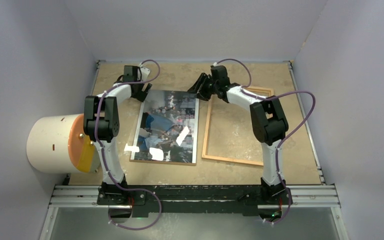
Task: Put the photo into the frame
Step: Pick up the photo frame item at the center of the board.
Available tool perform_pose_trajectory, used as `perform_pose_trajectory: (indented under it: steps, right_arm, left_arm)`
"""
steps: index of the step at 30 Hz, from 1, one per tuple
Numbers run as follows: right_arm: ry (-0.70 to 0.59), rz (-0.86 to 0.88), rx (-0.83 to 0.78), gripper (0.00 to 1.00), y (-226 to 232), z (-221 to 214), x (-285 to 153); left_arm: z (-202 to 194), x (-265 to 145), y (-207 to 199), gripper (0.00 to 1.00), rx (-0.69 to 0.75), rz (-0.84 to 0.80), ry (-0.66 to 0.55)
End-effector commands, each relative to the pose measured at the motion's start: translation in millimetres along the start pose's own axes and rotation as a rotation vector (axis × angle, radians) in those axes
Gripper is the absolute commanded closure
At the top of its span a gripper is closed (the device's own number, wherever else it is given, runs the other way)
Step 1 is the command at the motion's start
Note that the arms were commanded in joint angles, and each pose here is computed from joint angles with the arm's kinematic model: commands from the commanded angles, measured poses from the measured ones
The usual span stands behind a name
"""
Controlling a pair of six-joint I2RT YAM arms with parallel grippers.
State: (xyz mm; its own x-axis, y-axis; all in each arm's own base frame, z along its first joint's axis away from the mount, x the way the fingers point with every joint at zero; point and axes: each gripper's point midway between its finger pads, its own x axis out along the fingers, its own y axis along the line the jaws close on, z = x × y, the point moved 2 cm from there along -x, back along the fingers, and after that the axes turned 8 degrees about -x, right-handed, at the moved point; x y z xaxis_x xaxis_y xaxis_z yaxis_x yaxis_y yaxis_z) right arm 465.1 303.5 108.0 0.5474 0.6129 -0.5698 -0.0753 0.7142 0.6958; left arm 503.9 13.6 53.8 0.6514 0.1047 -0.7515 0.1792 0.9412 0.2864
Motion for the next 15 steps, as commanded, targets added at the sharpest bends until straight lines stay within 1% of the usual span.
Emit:
perform_pose_trajectory:
  steps: [1,3,7,10,11,12,14,15]
  right_arm:
    - [0.069,0.187,0.003,0.47,33.7,-7.9,-6.3]
    - [0.093,0.221,-0.001,0.47,34.8,-12.7,-3.5]
    - [0.108,0.291,0.007,0.51,40.6,-16.3,-3.0]
    - [0.119,0.274,0.01,0.6,37.4,-17.8,-0.9]
    - [0.128,0.262,0.01,0.65,34.5,-19.2,1.1]
    - [0.136,0.255,0.009,0.77,33.0,-20.2,2.1]
    - [0.144,0.235,0.004,0.96,30.3,-20.9,2.7]
    - [0.145,0.222,-0.003,1.0,30.6,-18.9,1.4]
  left_arm:
    - [-37.7,-0.3,-14.2,0.09,0.049,-0.042,0.129]
    - [-37.8,-0.8,-14.3,0.09,0.05,-0.042,0.13]
    - [-36.9,-1.3,-13.0,0.09,0.054,-0.038,0.129]
    - [-35.7,-2.6,-11.8,0.09,0.058,-0.035,0.13]
    - [-34.8,-3.2,-11.3,0.09,0.059,-0.034,0.129]
    - [-33.5,-3.7,-9.8,0.09,0.058,-0.031,0.127]
    - [-30.6,-5.3,-6.1,0.09,0.064,-0.018,0.128]
    - [-27.0,-7.5,-1.9,0.09,0.067,-0.005,0.124]
